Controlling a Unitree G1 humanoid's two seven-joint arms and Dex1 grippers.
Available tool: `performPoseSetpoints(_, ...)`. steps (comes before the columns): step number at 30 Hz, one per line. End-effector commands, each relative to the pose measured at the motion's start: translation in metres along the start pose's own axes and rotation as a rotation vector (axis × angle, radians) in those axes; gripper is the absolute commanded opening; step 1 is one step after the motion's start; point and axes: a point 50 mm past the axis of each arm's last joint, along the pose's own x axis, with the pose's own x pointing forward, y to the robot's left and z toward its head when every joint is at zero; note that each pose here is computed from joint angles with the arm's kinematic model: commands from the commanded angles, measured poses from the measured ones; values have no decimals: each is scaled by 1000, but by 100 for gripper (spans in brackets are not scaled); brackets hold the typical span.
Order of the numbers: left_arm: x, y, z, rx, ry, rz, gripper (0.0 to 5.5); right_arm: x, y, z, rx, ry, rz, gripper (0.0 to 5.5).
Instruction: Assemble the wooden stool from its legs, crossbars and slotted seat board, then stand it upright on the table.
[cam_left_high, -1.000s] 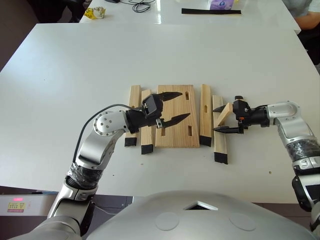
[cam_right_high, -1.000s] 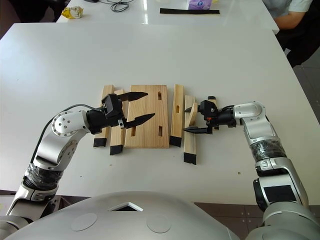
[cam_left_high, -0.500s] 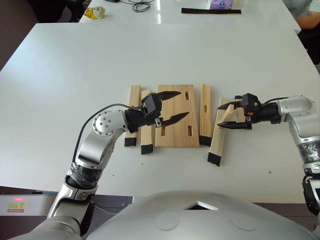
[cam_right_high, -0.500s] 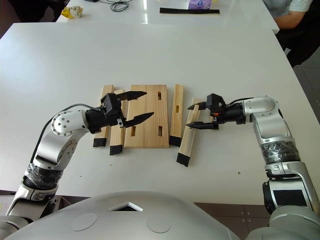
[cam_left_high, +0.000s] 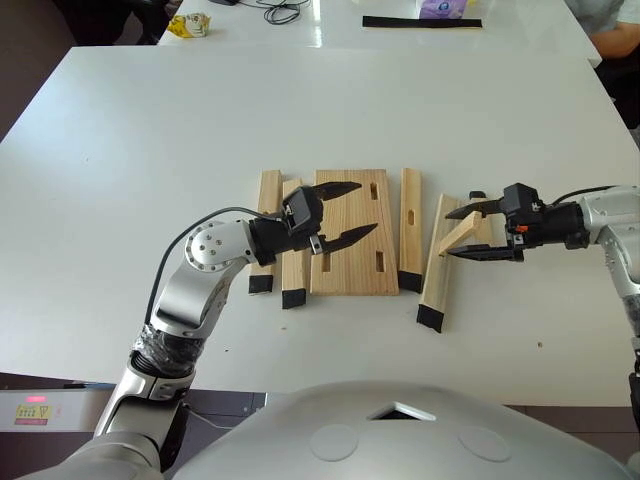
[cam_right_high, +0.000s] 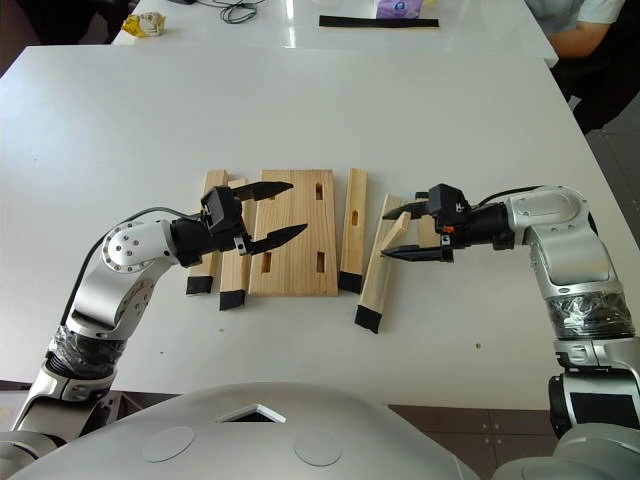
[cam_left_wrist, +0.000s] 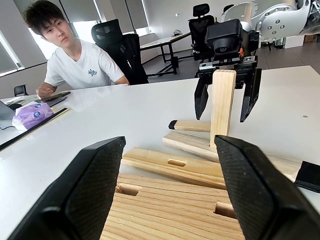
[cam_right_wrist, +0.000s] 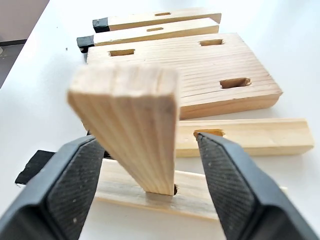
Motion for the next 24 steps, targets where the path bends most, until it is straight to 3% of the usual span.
performPoseSetpoints(1,-2,1,-1,11,9,10,330,-8,-3,24,-48,-74,-46,331)
performPoseSetpoints(7,-2,1,0,14,12,6,330,-18,9,45,-73,-126,16,331)
performPoseSetpoints(12,-2,1,0,13,11,3,330,-12,8,63,-65,-264,-32,331)
performPoseSetpoints(24,-1,3,1,18,10,-3,330,15,19,49,11,-337,-89,331)
